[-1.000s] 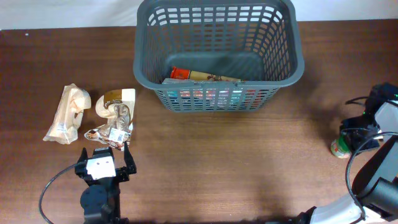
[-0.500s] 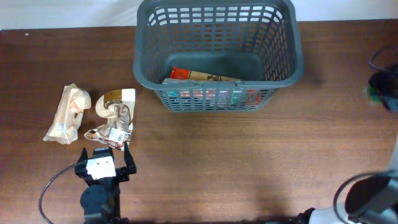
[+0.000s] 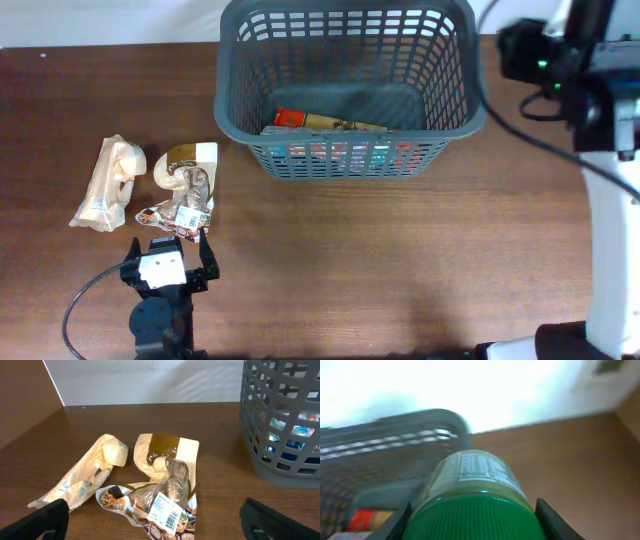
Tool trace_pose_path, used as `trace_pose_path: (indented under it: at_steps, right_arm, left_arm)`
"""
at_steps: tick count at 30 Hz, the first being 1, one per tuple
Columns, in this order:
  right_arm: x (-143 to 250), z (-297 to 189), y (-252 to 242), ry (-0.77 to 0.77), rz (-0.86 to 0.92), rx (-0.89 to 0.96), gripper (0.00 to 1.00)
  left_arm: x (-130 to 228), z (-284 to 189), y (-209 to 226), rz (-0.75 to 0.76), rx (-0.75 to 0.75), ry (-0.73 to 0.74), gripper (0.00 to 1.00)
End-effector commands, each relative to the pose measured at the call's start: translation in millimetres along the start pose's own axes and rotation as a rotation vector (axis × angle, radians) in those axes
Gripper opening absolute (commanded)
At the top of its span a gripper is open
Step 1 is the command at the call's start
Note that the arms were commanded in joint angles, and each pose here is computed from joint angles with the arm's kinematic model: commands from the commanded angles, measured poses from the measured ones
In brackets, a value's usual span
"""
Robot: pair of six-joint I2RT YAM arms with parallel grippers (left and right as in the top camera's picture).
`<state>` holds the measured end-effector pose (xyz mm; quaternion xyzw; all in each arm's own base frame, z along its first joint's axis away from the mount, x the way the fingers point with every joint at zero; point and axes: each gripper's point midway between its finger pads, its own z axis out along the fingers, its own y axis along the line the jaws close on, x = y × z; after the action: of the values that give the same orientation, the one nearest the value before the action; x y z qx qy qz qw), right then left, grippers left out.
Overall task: Pack container
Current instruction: 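Lift the jar with the right gripper and place it in the basket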
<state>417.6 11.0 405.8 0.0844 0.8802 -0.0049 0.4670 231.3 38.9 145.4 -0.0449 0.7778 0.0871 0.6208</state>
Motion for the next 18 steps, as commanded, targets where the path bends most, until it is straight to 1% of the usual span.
trace_pose_path:
  at_steps: [1, 5, 8, 18]
  right_arm:
    - [-21.9, -37.4, 28.6, -0.122, -0.108, -0.016, 0.04]
    - [-22.5, -33.7, 56.2, -0.148, -0.215, -0.019, 0.04]
    - [-20.7, -22.0, 65.4, -0.143, -0.231, -0.006, 0.04]
    - [1.1, 29.3, 78.3, -0.042, -0.268, 0.004, 0.04]
  left_arm:
    - [0.7, 0.1, -2.5, -0.009, 0.013, -0.002, 0.99]
    - [0.7, 0.1, -2.5, -0.009, 0.013, -0.002, 0.99]
    - [0.8, 0.1, -2.6, -0.009, 0.013, -0.002, 0.99]
    - [0.7, 0.1, -2.5, -0.009, 0.013, -0.002, 0.99]
